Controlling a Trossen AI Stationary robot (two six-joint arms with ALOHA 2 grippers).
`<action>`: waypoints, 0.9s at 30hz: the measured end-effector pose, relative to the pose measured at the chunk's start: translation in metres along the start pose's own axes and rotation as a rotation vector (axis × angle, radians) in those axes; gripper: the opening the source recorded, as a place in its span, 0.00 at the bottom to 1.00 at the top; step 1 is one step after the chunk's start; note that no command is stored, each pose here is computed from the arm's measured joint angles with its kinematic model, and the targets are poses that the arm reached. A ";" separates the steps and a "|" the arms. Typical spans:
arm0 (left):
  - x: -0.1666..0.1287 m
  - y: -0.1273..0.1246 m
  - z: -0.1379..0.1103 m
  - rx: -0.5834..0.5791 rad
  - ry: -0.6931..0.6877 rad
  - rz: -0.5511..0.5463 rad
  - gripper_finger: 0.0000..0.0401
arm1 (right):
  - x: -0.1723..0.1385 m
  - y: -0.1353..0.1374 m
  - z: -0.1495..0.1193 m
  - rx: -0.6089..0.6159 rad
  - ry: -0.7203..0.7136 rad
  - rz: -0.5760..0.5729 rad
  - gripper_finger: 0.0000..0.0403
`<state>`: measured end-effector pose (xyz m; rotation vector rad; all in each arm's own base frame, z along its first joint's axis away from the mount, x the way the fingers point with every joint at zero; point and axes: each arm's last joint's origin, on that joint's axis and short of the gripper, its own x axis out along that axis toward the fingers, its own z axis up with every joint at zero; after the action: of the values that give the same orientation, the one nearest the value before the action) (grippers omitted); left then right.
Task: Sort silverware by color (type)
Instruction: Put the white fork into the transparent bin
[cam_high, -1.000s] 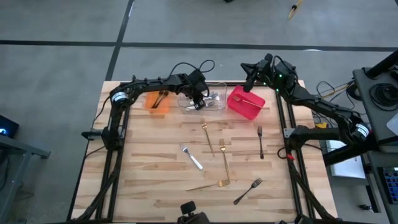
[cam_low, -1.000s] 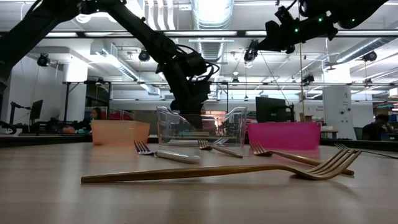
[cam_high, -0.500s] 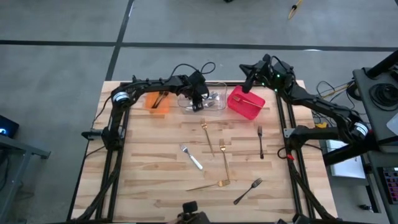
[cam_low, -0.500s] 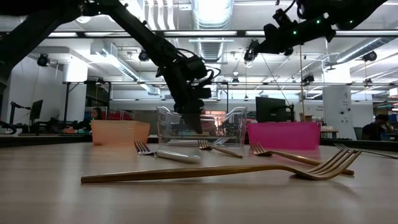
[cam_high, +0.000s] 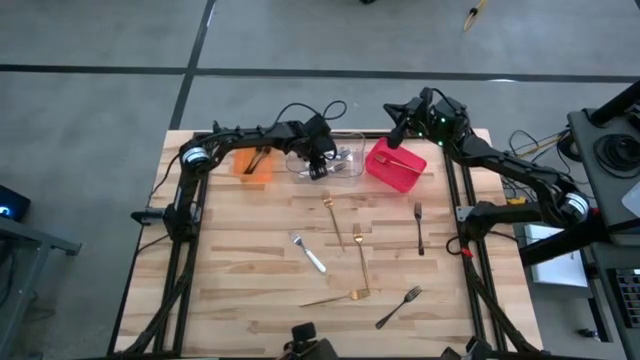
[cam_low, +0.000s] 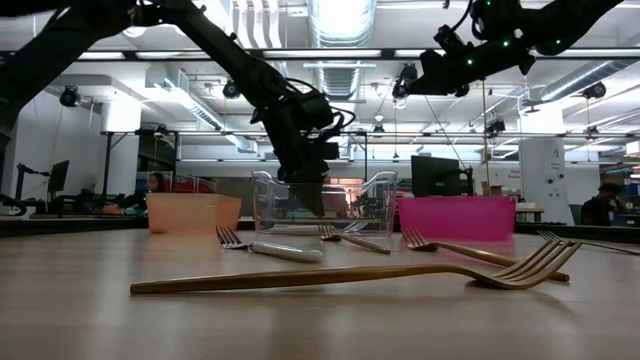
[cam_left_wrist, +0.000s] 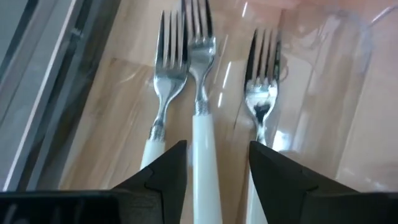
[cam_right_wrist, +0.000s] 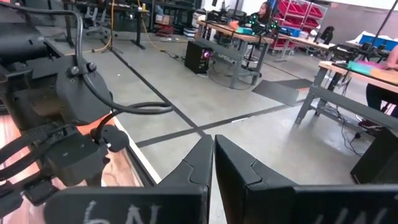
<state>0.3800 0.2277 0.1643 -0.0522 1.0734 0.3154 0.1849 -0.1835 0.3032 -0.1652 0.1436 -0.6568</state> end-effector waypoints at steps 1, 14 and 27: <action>-0.002 0.000 0.001 0.000 0.010 0.003 0.38 | 0.000 0.000 0.000 0.001 0.002 0.000 0.02; -0.034 0.006 0.023 0.201 0.071 -0.032 0.38 | 0.000 -0.003 -0.003 0.020 0.023 -0.010 0.02; -0.008 0.008 0.031 0.286 0.056 -0.062 0.38 | -0.001 -0.012 -0.007 0.040 0.050 -0.041 0.02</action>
<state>0.4004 0.2397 0.1867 0.1622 1.1608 0.1034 0.1755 -0.1924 0.2988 -0.1139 0.1753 -0.7045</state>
